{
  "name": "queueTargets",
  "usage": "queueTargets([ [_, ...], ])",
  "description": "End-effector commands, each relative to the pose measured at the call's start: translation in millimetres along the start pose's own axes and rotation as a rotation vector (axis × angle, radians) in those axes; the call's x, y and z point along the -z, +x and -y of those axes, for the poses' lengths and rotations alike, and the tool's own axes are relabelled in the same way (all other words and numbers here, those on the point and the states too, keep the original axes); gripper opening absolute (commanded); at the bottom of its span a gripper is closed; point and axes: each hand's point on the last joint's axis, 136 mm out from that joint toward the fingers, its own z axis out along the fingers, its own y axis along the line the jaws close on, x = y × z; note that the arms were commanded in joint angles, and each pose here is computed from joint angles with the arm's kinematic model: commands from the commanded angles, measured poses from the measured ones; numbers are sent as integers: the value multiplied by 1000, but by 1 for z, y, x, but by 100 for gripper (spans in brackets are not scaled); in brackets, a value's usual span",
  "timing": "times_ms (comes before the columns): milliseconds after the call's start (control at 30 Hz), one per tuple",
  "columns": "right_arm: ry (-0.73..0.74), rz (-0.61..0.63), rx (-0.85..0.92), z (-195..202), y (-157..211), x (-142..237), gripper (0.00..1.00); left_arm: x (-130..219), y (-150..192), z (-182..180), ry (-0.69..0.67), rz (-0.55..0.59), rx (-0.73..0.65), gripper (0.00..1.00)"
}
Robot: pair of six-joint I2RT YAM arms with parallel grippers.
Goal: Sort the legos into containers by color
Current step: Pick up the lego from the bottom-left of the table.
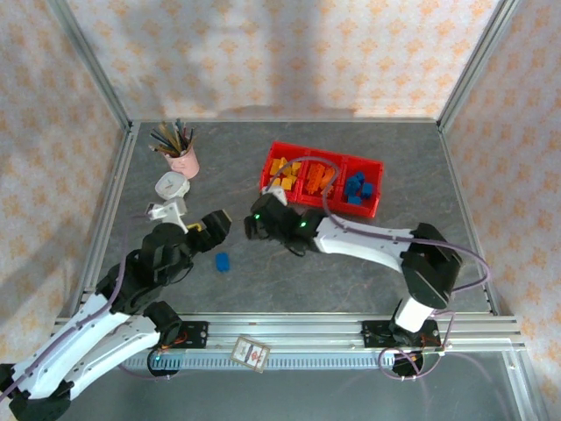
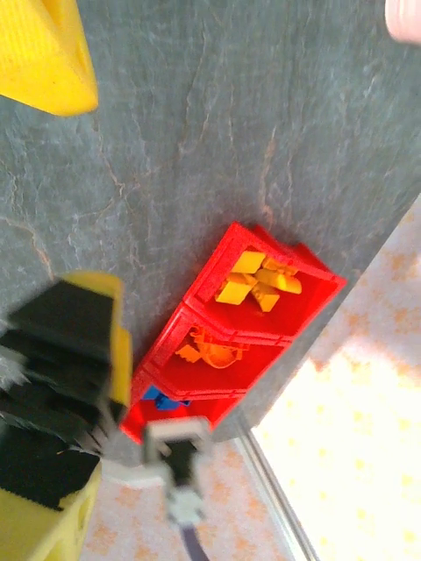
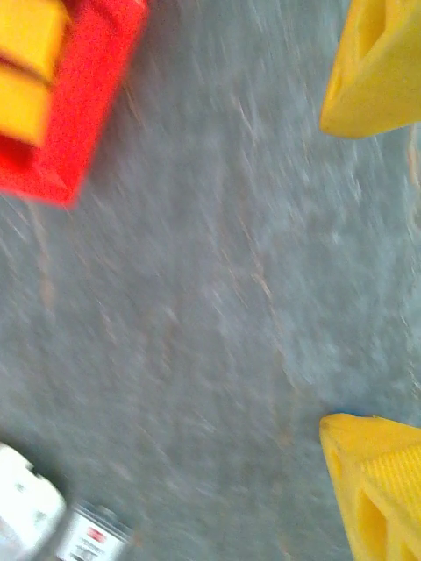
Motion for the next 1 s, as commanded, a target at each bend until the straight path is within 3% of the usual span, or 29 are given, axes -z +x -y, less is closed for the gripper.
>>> queueTargets([
  [0,-66,-69,-12,-27,31,-19,82,11,1,-34,-116,28,31,99],
  [333,-125,-144,53,-89,70,-63,86,27,-9,-47,-175,60,42,99],
  [567,-108,-164,64,-98,78,-83,85,33,-13,-51,-181,89,55,99],
  [967,-15,-191,102,-81,90,-94,61,30,-11,-50,-175,82,53,99],
])
